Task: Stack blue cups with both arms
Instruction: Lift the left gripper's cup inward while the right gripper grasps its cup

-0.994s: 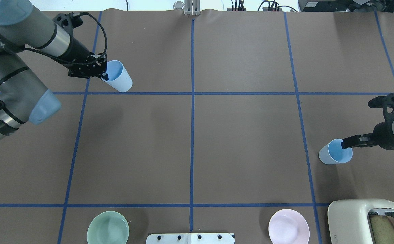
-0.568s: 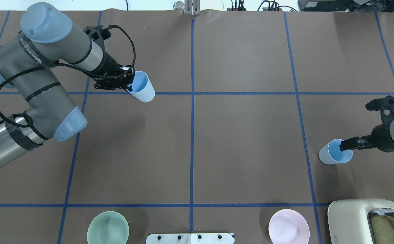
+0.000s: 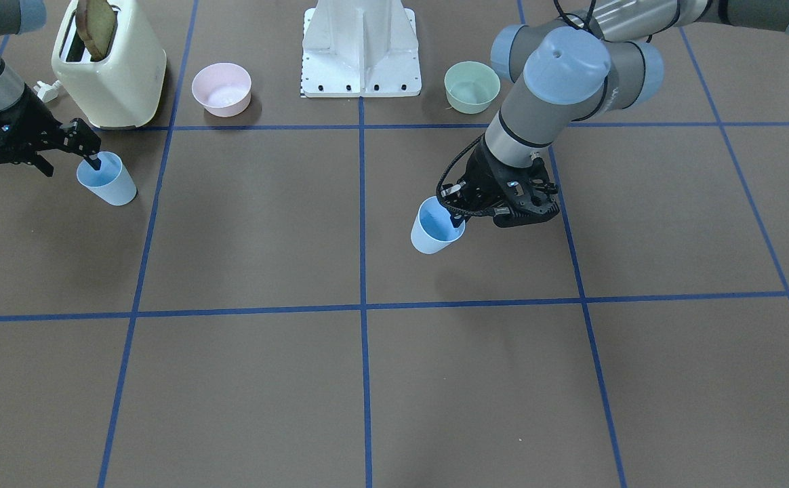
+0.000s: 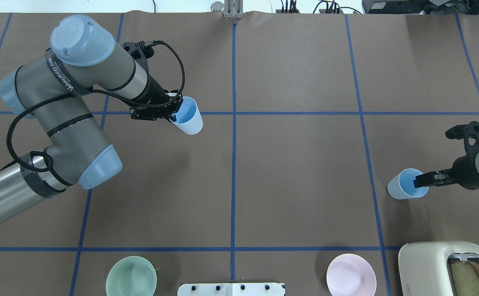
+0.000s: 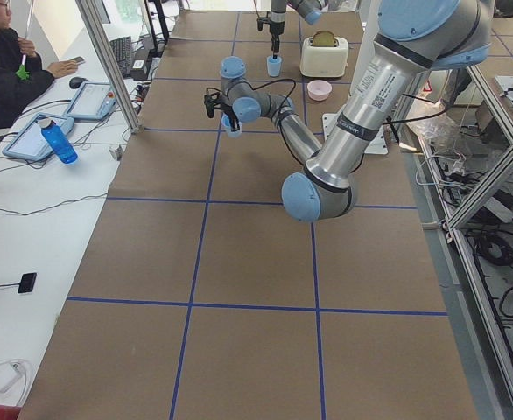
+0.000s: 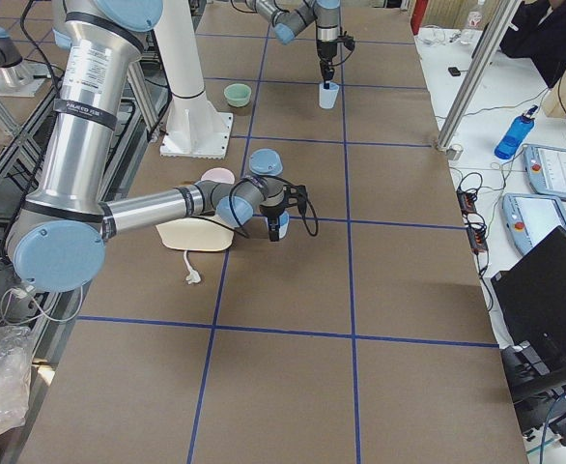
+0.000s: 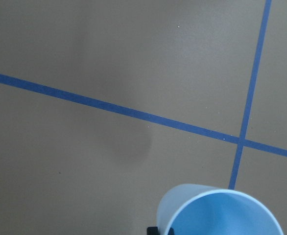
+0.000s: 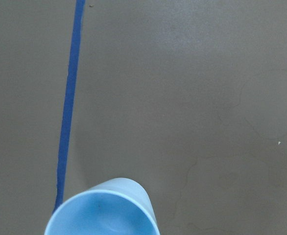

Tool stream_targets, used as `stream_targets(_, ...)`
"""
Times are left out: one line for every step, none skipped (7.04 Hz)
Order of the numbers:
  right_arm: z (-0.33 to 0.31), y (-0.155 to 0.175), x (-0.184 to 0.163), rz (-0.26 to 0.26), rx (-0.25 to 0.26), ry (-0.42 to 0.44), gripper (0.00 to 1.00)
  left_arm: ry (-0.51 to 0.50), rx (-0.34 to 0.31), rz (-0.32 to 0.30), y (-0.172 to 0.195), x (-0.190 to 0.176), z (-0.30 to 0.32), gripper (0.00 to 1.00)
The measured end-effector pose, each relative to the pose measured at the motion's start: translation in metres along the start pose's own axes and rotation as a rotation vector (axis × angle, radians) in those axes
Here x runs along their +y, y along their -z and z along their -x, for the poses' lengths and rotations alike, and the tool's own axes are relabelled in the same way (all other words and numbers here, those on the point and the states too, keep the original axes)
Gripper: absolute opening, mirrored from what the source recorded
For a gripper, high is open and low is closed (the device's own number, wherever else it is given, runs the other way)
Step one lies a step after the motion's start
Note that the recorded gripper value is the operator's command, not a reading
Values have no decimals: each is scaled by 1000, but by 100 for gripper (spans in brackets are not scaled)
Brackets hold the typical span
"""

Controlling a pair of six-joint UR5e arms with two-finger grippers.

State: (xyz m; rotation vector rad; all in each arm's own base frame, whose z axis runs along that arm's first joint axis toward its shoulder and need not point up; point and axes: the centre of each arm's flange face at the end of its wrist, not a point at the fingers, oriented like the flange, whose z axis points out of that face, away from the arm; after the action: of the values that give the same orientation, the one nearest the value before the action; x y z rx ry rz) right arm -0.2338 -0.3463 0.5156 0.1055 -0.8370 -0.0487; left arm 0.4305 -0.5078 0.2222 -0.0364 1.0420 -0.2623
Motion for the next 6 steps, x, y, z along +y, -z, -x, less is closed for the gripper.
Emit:
stream_targets(0,-1,1,0,-1,-2,64,1,0,0,0,0,0,0)
stream_targets(0,-2,1,2,0,-5,64,1,0,0,0,1,-1,0)
stream_targets(0,-4,0,3,1,-6,63,2,-1,-1,0,1,-1,0)
stream_targets(0,-6,-1,3,2,-7,49,2,-1,0,-1,1,-1,0)
stream_targets(0,-7,-1,3,3,-7,7,2,-2,0,-1,1,0,0)
stream_targets(0,-9,-3,2,5,-12,0,2,-2,0,-1,1,0,0)
